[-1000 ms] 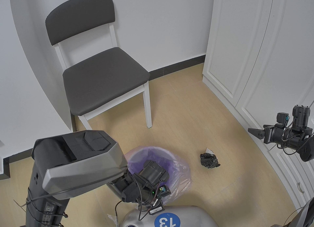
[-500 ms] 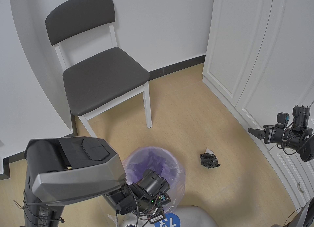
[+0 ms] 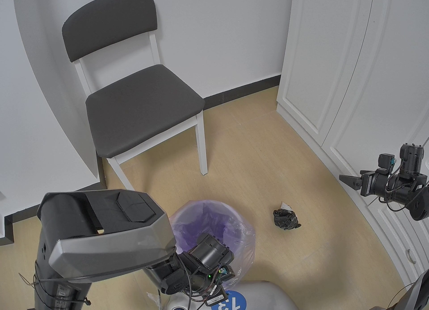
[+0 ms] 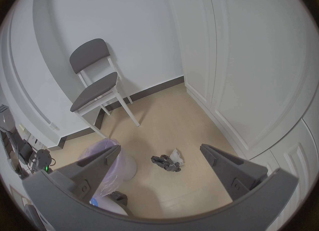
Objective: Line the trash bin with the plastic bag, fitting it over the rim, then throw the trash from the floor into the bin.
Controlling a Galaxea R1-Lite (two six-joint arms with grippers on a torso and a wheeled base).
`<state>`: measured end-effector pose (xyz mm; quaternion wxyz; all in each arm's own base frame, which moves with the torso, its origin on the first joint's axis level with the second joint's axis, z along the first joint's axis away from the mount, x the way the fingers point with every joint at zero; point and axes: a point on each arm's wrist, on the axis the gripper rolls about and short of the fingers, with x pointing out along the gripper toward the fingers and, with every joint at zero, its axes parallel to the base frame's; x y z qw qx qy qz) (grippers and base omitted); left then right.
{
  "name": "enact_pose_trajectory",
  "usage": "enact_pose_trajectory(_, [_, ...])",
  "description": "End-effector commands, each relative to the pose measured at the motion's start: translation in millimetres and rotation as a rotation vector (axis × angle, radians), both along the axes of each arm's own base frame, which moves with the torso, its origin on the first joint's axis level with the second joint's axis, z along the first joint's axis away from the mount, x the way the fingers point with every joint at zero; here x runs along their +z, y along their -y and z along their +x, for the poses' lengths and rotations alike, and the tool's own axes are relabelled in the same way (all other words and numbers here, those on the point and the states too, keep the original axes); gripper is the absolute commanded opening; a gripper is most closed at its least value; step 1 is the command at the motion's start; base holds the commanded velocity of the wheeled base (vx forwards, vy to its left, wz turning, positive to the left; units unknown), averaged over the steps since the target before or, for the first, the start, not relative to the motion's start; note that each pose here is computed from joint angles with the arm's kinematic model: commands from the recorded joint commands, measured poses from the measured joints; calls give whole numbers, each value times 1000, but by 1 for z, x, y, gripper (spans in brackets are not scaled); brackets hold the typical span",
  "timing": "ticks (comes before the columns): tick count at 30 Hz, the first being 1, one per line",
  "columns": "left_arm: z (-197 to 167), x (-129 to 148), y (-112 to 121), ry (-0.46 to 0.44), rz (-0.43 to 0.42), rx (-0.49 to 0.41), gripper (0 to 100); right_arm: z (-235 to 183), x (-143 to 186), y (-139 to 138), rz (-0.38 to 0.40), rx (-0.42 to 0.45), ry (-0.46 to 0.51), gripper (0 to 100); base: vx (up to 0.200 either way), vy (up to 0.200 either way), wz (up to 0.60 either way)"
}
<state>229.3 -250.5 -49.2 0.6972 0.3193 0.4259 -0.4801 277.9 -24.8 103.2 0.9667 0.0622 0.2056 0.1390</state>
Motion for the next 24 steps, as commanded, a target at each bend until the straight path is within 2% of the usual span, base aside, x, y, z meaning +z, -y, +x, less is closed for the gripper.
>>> enact_pose_trajectory(1, [1, 9, -13, 22, -8, 51, 100, 0, 0, 1, 0, -3, 1, 100, 0, 0, 0])
enact_pose_trajectory(6, [3, 17, -32, 73, -21, 159, 100, 0, 1, 1, 0, -3, 2, 100, 0, 0, 0])
enact_pose_trajectory(7, [4, 21, -42, 86, -21, 190, 100, 0, 1, 1, 0, -3, 4, 100, 0, 0, 0])
enact_pose_trajectory(10, [3, 30, -54, 90, -30, 226, 100, 0, 0, 1, 0, -5, 2, 100, 0, 0, 0])
enact_pose_trajectory(16, [4, 43, -62, 113, -64, 258, 100, 1, -1, 1, 1, -3, -2, 100, 0, 0, 0])
enact_pose_trajectory(19, [13, 54, -73, 181, -130, 303, 100, 1, -3, 1, -10, 2, -9, 100, 0, 0, 0])
enact_pose_trajectory(24, [37, 47, -81, 275, -165, 375, 100, 0, -8, -1, -40, 25, -16, 100, 0, 0, 0])
